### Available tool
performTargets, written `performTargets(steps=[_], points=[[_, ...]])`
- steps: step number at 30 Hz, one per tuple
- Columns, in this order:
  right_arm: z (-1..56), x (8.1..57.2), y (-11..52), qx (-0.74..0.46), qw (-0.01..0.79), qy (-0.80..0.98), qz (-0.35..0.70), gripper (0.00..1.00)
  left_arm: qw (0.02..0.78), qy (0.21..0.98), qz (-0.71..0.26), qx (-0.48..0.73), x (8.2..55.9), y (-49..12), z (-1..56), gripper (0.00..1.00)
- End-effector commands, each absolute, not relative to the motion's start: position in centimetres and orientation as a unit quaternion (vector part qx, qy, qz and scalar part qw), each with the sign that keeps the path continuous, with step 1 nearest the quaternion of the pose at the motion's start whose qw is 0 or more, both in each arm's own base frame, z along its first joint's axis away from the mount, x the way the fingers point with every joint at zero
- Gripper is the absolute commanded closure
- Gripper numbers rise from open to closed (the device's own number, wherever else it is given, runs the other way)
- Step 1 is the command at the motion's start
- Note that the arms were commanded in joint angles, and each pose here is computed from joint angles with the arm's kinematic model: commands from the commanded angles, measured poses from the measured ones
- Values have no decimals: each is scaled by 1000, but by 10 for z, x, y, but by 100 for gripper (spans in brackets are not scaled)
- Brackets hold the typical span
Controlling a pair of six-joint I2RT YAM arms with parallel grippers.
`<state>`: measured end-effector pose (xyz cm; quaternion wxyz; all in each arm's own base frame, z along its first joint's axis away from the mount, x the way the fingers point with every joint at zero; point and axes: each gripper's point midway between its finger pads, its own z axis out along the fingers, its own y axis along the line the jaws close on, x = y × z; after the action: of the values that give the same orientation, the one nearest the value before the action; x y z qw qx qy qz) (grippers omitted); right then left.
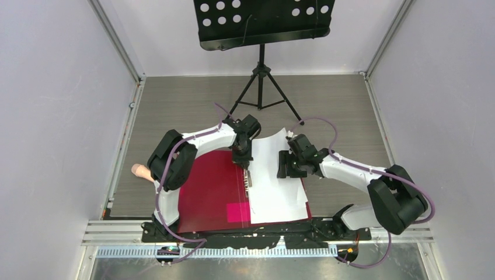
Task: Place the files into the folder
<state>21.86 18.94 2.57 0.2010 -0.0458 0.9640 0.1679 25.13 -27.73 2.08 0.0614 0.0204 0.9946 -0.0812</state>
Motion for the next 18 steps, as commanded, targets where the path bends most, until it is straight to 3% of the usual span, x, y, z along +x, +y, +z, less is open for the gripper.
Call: performTargets(steps=[1,8,12,18], points=[[25,203,184,-34,195,961,192,38,71,995,-68,31,251,-271,22,100],[26,213,171,-12,201,963,177,35,69,995,-72,30,249,-272,21,100],[29,211,180,-25,211,963,166,27,71,994,-74,31,248,-271,22,100],[36,220,146,9,263,962,72,14,76,994,-75,31,250,-272,29,100]])
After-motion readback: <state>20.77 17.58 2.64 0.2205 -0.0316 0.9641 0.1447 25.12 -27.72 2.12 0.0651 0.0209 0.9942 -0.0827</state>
